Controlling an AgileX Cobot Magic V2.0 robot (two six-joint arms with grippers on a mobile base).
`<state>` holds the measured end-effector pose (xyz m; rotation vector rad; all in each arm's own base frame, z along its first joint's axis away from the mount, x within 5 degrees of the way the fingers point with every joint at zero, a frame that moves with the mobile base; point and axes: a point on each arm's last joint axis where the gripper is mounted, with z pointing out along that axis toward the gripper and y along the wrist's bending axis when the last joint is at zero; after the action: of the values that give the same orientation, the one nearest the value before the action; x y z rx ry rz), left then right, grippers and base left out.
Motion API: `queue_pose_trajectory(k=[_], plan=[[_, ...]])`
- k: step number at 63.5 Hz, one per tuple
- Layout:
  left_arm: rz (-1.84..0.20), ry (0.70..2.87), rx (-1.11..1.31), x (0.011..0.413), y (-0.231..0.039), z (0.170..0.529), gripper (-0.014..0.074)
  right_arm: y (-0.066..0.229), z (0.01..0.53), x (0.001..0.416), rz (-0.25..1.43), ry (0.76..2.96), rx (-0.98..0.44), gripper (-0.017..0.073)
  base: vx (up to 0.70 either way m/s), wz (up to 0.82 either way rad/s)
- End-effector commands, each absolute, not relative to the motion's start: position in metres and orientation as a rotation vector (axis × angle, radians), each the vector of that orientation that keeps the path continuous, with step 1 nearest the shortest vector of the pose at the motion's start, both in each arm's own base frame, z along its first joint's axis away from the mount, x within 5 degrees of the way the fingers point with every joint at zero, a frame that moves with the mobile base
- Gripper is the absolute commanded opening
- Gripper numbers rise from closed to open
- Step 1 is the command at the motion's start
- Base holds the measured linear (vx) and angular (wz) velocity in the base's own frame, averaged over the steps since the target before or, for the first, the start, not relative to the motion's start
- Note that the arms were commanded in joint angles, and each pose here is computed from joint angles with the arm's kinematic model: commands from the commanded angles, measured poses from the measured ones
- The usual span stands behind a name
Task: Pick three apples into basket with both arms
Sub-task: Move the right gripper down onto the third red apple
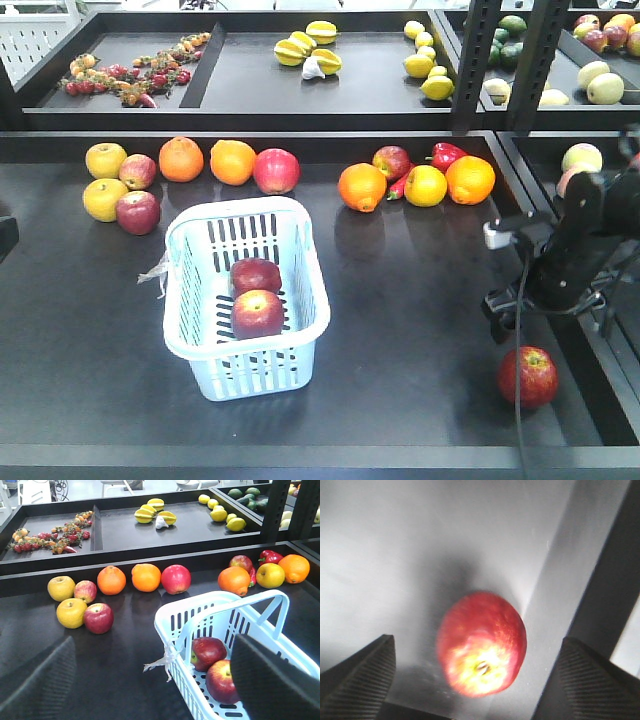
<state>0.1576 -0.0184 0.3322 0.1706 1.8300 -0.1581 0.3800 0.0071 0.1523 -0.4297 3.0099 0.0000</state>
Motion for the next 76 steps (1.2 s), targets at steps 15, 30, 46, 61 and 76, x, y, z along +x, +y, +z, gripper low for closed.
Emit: queue_pose_trajectory(k=[15,30,46,61,76], plan=[[-0.155,1.767,0.122,0.159,-0.016,0.344,0.0593,0.004,0.135,0.385,-0.009,3.065,-0.433,0.0617,0.00,0.00],[-0.155,1.767,0.122,0.159,-0.016,0.344,0.0593,0.004,0.116,0.383,0.006,3.140,-0.443,0.0610,0.00,0.00],[-0.155,1.767,0.122,0.159,-0.016,0.344,0.0593,0.004,0.113,0.382,0.011,3.162,-0.448,0.0566,0.00,0.00],[-0.155,1.767,0.122,0.159,-0.016,0.344,0.0593,0.004,0.113,0.379,0.016,3.185,-0.459,0.0373,0.00,0.00],[-0.155,1.767,0.122,0.159,-0.016,0.344,0.0593,0.005,0.141,0.379,0.019,3.117,-0.436,0.0334,0.00,0.00]])
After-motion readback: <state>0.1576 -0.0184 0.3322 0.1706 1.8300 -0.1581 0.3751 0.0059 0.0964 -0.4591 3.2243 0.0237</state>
